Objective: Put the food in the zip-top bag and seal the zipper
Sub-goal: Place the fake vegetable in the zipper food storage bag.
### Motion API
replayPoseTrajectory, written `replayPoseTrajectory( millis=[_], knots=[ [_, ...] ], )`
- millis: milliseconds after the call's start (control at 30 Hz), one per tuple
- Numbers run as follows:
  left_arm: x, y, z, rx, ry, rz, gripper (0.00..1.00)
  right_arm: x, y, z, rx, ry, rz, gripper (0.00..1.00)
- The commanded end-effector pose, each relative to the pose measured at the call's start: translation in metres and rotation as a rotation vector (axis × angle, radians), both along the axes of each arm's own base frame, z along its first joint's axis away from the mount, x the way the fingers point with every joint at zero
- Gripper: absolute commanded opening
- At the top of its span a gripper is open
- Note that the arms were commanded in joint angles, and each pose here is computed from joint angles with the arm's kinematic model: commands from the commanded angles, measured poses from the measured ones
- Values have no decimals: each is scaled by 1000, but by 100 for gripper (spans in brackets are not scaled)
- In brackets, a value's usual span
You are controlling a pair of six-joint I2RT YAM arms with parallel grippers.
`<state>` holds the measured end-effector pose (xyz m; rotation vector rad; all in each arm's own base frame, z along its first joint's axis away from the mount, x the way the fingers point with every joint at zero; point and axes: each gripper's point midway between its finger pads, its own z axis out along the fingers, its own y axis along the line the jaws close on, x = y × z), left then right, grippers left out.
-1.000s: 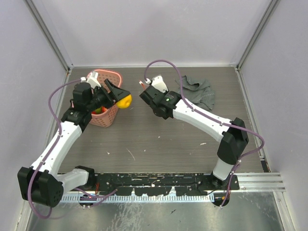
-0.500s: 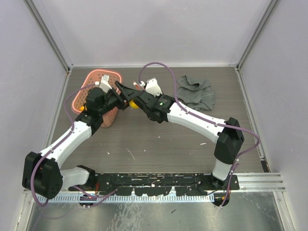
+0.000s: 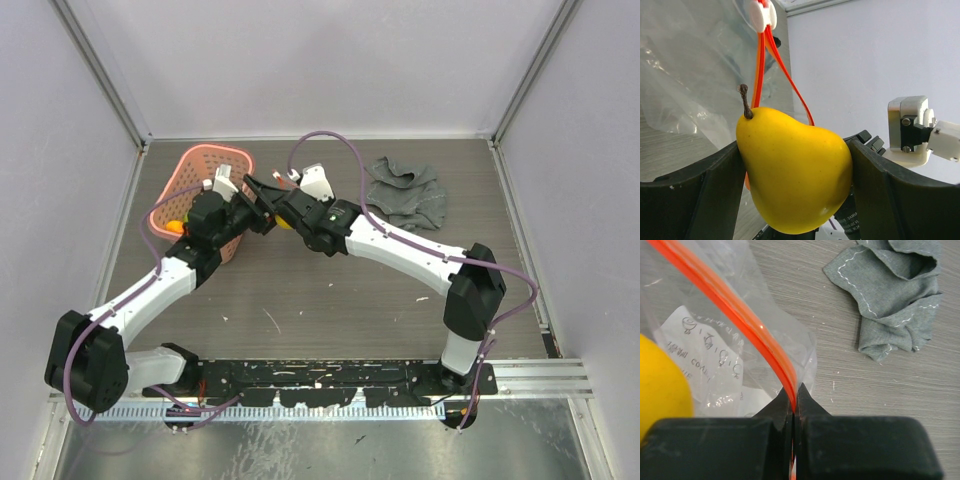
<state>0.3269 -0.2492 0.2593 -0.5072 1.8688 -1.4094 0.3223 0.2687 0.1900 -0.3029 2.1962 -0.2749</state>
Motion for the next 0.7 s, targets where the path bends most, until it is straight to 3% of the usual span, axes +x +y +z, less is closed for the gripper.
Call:
replayPoseTrajectory(
  millis=[0,333,667],
  knots=[
    [5,5,0,61,-36,52,29,0,11,30,150,-58,6,0],
    [0,24,-40,405,-3,106,31,-3,22,40,295,-62,56,0],
    [-4,3,-32,476,-62,57,33,-12,50,18,420,17,135,0]
  ],
)
